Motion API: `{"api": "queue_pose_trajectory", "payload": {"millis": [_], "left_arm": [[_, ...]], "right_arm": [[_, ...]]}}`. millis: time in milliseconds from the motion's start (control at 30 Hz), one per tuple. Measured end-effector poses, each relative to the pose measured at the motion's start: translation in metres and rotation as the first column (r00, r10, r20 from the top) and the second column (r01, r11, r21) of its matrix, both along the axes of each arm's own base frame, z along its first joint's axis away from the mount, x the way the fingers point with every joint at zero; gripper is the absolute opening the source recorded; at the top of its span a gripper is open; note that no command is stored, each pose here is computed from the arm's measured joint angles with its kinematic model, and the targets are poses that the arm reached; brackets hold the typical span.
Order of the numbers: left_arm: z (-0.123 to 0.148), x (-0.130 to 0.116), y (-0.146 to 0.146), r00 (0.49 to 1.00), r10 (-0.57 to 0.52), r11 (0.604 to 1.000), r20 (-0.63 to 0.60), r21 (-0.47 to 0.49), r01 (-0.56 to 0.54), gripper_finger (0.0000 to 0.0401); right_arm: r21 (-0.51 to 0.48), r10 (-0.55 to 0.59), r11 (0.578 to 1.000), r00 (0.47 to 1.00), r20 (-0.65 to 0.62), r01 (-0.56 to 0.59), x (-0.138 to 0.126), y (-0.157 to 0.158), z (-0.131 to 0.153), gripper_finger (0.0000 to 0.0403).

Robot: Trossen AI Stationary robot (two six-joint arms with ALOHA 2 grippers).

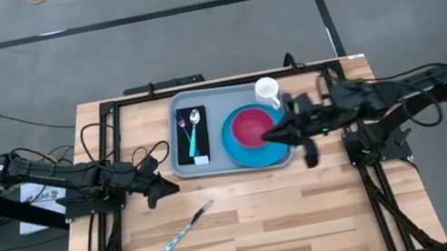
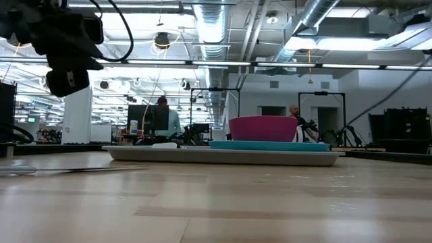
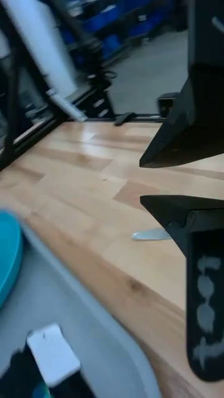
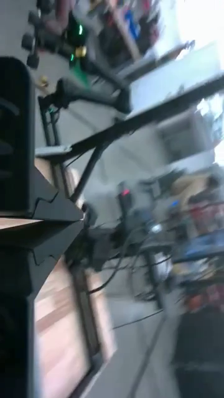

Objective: Set up tray
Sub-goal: Put the white patterned knife on top of the black napkin

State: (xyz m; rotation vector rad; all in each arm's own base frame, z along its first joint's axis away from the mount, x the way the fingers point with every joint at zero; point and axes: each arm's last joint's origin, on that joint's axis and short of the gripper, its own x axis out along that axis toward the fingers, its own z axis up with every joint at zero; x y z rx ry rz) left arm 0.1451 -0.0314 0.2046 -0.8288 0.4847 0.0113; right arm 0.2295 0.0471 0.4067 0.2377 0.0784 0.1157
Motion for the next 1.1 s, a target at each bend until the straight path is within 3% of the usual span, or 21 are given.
{"api": "queue_pose_trajectory", "payload": {"millis": [333,533,700,1100], "left_arm": [[-0.002,0.0,0.004,0.976,0.21,0.966,-0.054,-0.142,-0.215,0.0068],[-0.007,-0.003,0.004,0.957,0.255,0.931,-0.138,-0.231,-0.282,0.0068],[-0.008,-0.004,0.005,0.947,0.274,0.914,-0.166,-0.262,-0.31,0.0068],[-0.008,-0.004,0.005,0.936,0.311,0.896,-0.167,-0.276,-0.347,0.0068]], "right_arm": [[-0.068,0.094,0.995,0.955,0.282,-0.078,-0.066,-0.014,-0.053,0.0],[-0.132,0.125,0.988,0.903,0.411,-0.076,-0.089,-0.017,-0.073,0.0],[-0.204,0.118,0.978,0.891,0.439,-0.029,-0.104,-0.022,-0.089,0.0],[-0.031,0.041,0.999,0.863,0.504,-0.03,-0.14,-0.035,-0.125,0.0]]}}
